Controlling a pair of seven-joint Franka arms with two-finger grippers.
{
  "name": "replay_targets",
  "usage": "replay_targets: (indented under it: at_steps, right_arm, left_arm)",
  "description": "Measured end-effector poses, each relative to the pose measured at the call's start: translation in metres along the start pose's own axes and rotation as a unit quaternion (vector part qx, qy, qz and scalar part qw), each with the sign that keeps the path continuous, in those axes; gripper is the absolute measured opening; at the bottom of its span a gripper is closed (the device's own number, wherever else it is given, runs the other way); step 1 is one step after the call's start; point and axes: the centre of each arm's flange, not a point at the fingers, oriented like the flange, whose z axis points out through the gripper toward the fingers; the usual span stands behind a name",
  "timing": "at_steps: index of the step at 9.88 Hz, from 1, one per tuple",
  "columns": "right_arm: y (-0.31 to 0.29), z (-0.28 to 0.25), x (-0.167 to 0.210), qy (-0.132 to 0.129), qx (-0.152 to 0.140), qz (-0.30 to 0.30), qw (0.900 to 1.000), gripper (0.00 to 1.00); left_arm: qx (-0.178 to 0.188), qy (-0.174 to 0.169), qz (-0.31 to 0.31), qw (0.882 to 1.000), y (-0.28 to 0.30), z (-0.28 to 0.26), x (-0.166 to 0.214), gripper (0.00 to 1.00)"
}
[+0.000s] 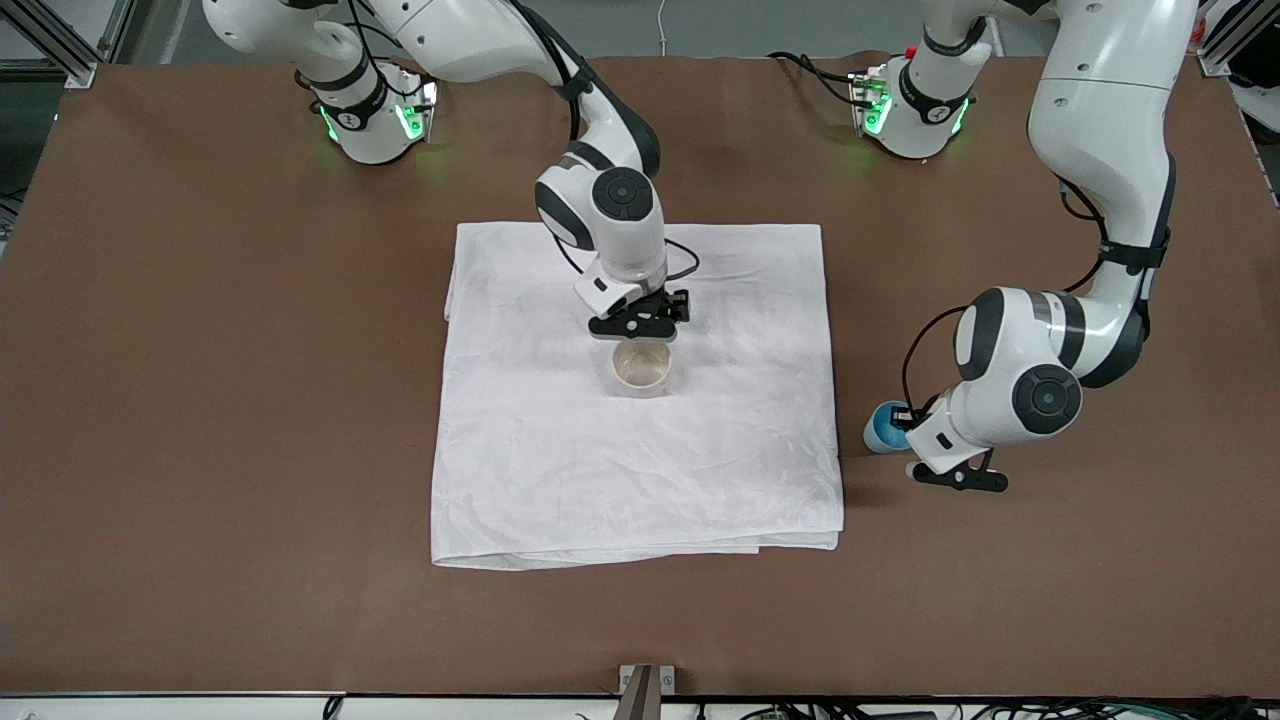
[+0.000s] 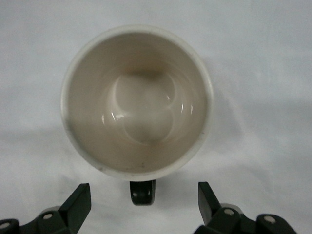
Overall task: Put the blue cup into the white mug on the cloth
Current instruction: 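Release the mug and lift the right gripper while the left gripper lifts the cup, then move the blue cup over the white mug with the left gripper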
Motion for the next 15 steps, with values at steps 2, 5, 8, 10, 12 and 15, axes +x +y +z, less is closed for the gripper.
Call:
replay_targets:
  at_steps: [2,5,8,10,12,15]
  right_arm:
    - [-0.003,-0.014,-0.006,-0.015,-0.02,-0.005,1.0,0.99]
    - [0.001,-0.114,-0.004,-0.016,-0.016,-0.002,1.0,0.99]
    - [0.06,-0.204,0.036,-0.01,-0.008,0.024,1.0,0.99]
    - [0.151,-0.245,0.098,-0.017,-0.014,0.02,1.0,0.99]
    - [0.266,-0.282,0.149,-0.03,-0.017,-0.006,0.999,1.0]
    - [0.399,-0.336,0.165,-0.04,-0.01,-0.067,0.997,1.0]
  left_arm:
    - [0.0,0.001,0.003,1.0,0.005,-0.001,0.0,0.03]
    - [0.0,0.013,0.003,1.0,0.004,-0.014,0.003,0.04]
    - [-0.005,0.016,0.013,1.0,0.019,-0.089,0.004,0.04]
    - [-0.025,0.009,0.016,1.0,0.065,-0.147,0.0,0.04]
    - [-0.057,0.007,0.037,0.998,0.141,-0.158,-0.012,0.04]
    - [-0.06,0.011,0.121,0.991,0.268,-0.161,-0.043,0.04]
